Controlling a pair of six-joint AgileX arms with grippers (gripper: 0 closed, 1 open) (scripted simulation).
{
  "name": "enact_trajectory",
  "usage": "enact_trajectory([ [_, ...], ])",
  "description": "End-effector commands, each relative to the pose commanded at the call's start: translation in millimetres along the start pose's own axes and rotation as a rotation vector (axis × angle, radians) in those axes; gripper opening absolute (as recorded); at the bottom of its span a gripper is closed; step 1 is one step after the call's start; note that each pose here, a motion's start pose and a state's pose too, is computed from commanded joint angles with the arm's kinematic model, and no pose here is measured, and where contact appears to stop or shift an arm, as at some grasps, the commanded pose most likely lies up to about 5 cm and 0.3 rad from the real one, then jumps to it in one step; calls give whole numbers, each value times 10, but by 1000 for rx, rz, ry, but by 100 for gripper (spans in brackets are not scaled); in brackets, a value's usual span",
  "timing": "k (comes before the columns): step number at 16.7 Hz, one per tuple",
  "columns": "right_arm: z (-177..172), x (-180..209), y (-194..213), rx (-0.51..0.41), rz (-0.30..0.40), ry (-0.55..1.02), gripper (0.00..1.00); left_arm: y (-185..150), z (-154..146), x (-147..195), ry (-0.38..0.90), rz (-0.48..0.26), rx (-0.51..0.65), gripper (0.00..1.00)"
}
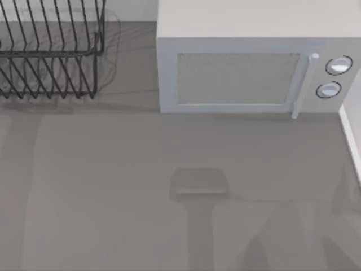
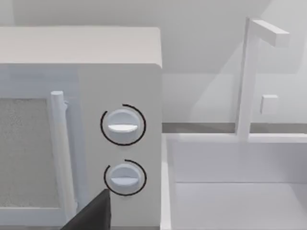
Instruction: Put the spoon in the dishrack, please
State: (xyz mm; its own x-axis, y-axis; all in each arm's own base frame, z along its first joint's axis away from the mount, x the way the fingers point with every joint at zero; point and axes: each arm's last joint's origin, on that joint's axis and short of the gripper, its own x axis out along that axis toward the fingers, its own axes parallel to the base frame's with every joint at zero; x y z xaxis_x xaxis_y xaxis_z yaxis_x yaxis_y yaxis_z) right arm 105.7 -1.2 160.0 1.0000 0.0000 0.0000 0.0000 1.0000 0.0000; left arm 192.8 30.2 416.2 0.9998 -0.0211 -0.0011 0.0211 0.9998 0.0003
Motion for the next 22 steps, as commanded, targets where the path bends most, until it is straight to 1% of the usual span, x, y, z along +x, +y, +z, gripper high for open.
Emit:
enact_trajectory([
  [3, 0, 0, 0, 0, 0, 0, 100, 59, -141, 388, 5, 5, -1, 0],
  [5, 0, 0, 0, 0, 0, 0, 100, 102, -336, 739, 10, 9, -2, 0],
  [8, 0, 0, 0, 0, 0, 0, 100, 127, -765, 1256, 6, 9, -1, 0],
  [11, 0, 0, 0, 0, 0, 0, 100, 96, -1254, 1627, -11, 6, 2, 0],
  [14, 0, 0, 0, 0, 0, 0, 100, 39, -1691, 1819, -14, 3, 2, 0],
  [16, 0, 0, 0, 0, 0, 0, 100, 6, -1895, 1873, -5, 2, 0, 0],
  [18, 0, 0, 0, 0, 0, 0, 100, -10, -1980, 1888, -1, 1, 0, 0],
  [22, 0, 0, 0, 0, 0, 0, 100, -10, -1980, 1888, -1, 1, 0, 0],
])
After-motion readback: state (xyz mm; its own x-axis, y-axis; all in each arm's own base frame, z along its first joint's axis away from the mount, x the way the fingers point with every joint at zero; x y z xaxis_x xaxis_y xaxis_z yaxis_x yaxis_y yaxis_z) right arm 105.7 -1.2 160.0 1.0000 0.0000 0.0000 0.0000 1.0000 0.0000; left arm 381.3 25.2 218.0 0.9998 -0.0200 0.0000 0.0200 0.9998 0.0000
